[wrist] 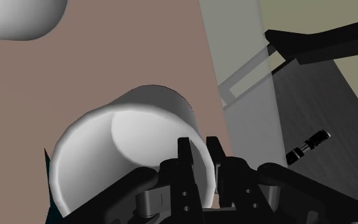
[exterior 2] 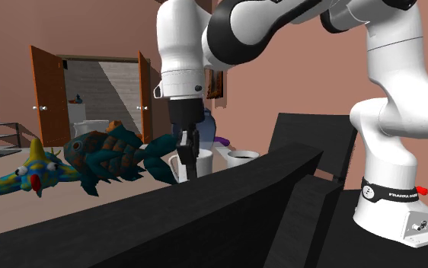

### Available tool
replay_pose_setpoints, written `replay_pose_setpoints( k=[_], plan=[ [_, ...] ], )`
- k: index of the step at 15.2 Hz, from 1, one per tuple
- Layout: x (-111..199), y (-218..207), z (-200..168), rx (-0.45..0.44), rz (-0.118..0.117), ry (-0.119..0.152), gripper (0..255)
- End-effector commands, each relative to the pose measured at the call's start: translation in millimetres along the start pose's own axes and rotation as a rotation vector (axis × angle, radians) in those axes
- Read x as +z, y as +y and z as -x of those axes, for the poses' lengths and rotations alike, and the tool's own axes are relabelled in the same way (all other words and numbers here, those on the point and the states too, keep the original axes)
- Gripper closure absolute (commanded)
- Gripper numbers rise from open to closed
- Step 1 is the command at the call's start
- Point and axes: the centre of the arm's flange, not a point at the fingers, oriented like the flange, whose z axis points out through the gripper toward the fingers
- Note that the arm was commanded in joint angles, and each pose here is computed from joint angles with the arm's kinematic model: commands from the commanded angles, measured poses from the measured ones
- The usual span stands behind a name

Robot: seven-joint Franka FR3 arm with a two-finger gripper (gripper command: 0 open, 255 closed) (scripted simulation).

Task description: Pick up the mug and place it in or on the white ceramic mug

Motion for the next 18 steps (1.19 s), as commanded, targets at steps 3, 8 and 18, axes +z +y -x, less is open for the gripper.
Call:
replay_pose_setpoints(
  k=[3, 8, 18],
  plan=[
    [-21, 1, 1, 0.000, 0.000, 0.000, 255],
    [-47, 3, 3, 0.000, 0.000, 0.000, 255],
    [-100, 6, 6, 0.000, 0.000, 0.000, 255]
  ],
)
